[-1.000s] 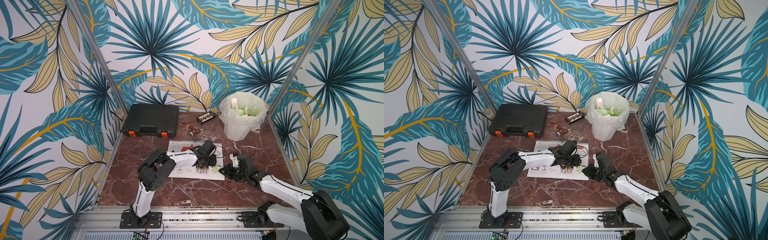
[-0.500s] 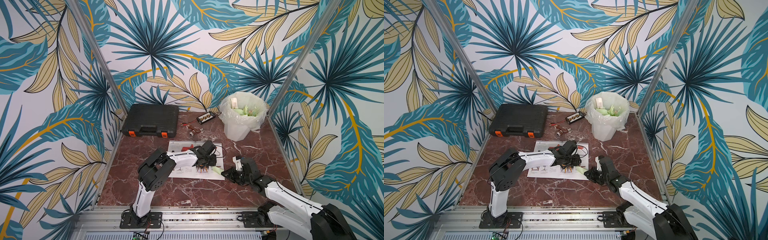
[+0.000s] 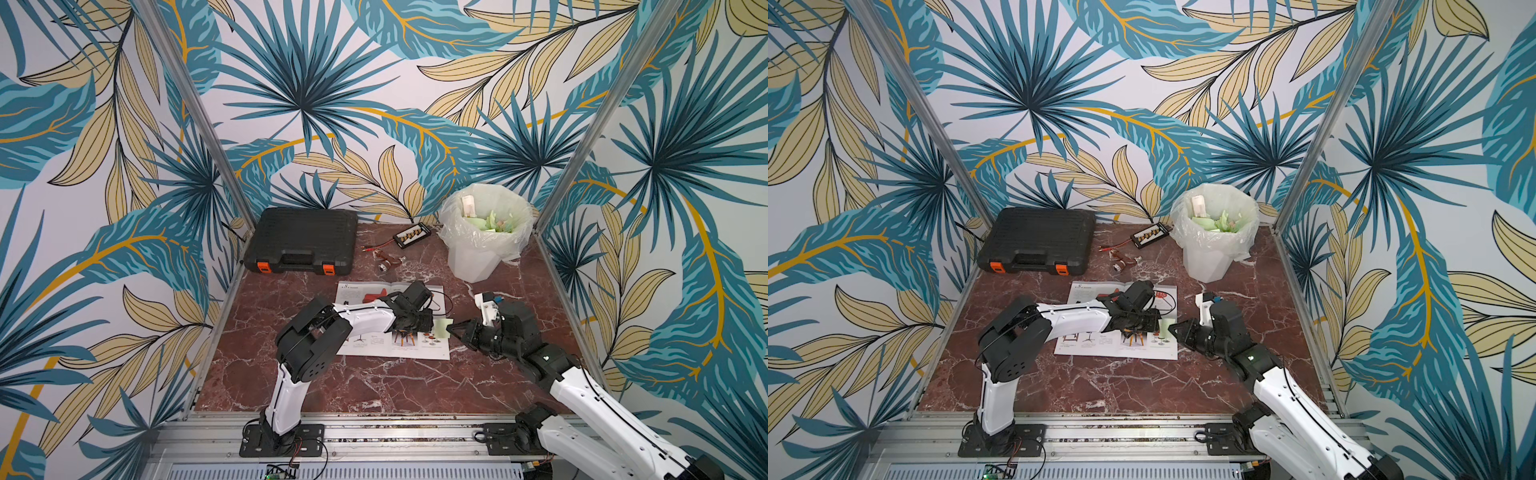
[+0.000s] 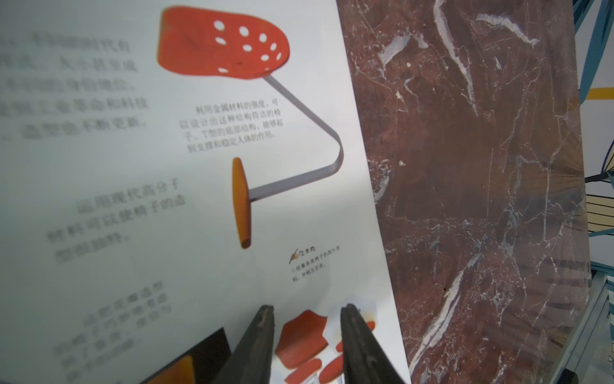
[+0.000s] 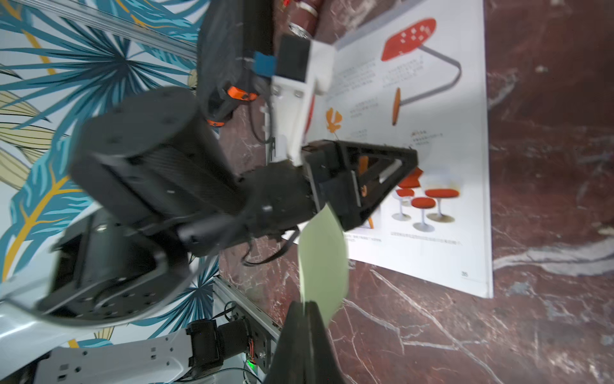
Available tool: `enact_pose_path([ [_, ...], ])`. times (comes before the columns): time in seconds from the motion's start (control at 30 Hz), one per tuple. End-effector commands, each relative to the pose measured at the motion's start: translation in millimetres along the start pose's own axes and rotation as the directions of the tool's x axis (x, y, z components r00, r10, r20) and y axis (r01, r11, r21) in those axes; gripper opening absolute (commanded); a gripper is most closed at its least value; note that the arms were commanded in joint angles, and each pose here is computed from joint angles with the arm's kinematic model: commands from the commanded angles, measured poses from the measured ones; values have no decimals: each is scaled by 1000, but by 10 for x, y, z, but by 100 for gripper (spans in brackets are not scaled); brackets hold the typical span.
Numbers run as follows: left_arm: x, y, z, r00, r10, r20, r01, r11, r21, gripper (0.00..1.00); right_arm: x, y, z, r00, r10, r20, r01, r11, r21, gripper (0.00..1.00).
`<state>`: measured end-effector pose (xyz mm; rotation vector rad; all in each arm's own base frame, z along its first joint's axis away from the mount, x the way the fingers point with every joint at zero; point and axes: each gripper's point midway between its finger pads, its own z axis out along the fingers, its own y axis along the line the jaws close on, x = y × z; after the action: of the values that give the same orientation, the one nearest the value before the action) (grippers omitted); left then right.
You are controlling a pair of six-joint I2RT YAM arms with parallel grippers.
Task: Peel off the used sticky note
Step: Place the note in the trash bin.
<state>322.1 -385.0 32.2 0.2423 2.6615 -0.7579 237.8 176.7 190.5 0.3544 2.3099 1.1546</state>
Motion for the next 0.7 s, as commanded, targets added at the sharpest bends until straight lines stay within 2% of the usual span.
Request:
enact_pose_path([
  [0.0, 187, 254, 57, 998, 3, -61, -8, 996, -87, 40, -117, 173, -189, 999, -48, 17, 48, 999, 8, 0],
  [0.23, 171, 202, 20, 998, 12, -60, -16, 997, -69, 41, -648, 707, -553, 983, -130, 129, 133, 991, -12, 0],
  [0.43, 157, 129, -41, 998, 30, -57, -32, 998, -51, 43, -1349, 1124, -839, 949, -179, 261, 183, 983, 8, 0],
  [0.67, 137, 49, -110, 997, 53, -55, -56, 998, -42, 45, -2247, 1200, -923, 908, -186, 374, 163, 982, 92, 0],
])
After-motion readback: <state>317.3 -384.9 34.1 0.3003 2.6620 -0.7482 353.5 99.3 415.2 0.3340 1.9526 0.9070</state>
